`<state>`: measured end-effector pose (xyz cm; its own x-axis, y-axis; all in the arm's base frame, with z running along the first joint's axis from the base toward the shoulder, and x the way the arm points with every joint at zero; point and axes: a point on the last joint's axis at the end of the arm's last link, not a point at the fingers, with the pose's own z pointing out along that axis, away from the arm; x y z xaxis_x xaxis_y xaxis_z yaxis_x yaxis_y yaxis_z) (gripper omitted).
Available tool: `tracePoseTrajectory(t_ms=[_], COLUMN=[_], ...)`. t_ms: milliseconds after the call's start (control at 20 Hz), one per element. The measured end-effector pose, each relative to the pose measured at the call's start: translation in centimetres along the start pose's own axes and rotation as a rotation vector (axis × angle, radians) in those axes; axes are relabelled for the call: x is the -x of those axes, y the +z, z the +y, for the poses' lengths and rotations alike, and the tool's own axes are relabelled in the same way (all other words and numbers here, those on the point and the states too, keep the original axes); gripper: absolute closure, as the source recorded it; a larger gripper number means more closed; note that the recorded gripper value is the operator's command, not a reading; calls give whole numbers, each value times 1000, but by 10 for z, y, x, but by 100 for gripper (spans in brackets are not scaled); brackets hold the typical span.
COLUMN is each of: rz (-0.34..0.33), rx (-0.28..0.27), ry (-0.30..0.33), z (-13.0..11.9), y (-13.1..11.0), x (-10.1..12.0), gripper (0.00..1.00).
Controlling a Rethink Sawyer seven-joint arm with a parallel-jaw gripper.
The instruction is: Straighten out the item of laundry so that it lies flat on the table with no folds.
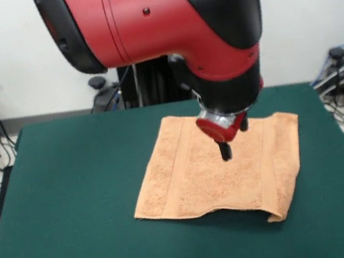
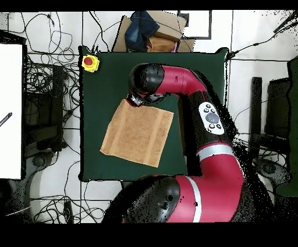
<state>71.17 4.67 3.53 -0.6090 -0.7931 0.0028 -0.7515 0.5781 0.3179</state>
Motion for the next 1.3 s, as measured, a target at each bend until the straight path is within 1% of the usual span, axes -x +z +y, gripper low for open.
tracePoseTrajectory(t_ms=[650, 1300], rz=[-38, -78], rx=[-41, -89], ry=[18, 30], z=[-33, -56], y=[13, 33], x=[22, 39], gripper=[0, 0])
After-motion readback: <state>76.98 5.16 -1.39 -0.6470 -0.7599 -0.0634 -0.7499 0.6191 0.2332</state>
